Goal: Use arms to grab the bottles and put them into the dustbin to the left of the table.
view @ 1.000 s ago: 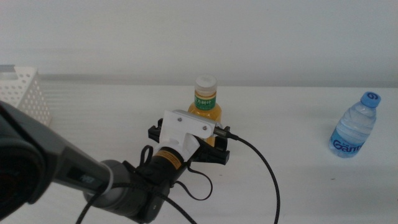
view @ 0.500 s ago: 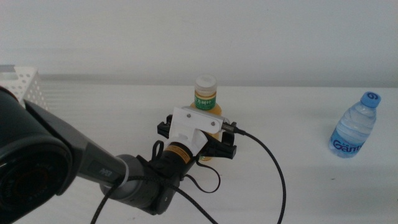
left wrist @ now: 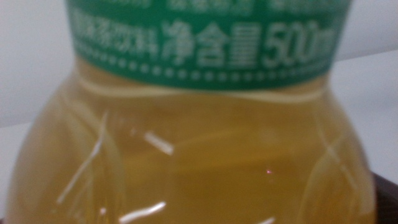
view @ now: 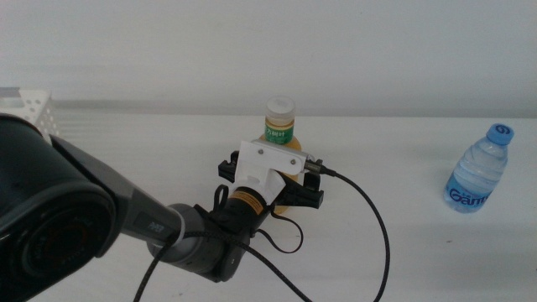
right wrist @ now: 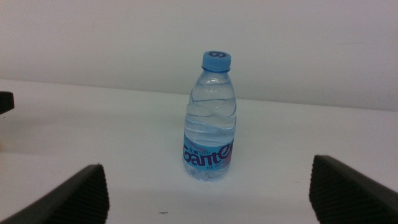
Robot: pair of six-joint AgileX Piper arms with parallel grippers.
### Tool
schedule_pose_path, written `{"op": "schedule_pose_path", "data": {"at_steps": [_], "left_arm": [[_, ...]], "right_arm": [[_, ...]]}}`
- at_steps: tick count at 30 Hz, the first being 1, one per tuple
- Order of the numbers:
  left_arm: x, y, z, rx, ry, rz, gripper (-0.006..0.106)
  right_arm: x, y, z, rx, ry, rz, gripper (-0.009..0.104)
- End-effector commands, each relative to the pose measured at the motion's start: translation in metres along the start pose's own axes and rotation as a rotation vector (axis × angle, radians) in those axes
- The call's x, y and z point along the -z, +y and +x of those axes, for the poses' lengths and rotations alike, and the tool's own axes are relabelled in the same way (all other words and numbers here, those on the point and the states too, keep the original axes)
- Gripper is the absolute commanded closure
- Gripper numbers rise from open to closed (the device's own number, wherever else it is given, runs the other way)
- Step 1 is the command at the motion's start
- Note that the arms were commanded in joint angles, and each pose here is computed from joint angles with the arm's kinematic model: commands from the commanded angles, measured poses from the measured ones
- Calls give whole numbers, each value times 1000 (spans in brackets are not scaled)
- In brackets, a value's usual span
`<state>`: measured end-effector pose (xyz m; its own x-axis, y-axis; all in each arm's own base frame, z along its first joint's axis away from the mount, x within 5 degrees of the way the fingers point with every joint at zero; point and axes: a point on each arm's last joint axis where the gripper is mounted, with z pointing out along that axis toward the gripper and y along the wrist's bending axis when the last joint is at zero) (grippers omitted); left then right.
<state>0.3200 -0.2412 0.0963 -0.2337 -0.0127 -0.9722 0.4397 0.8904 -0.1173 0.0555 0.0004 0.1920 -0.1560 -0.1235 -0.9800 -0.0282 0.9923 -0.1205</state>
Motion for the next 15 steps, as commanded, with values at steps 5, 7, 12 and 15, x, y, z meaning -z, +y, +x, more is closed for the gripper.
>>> {"op": "schedule_pose_path", "data": {"at_steps": [5, 7, 12, 15], "left_arm": [[-2, 3, 2, -89, 14, -13, 42], [-2, 4, 1, -110, 9, -30, 61], [2, 5, -3, -98, 2, -44, 102], [18, 10, -19, -71, -15, -86, 102]], "right_arm": [[-1, 1, 12, 13, 1, 7, 9], [-1, 1, 12, 13, 1, 7, 9], [-1, 1, 12, 13, 1, 7, 9], [-1, 1, 12, 13, 1, 7, 9]]}}
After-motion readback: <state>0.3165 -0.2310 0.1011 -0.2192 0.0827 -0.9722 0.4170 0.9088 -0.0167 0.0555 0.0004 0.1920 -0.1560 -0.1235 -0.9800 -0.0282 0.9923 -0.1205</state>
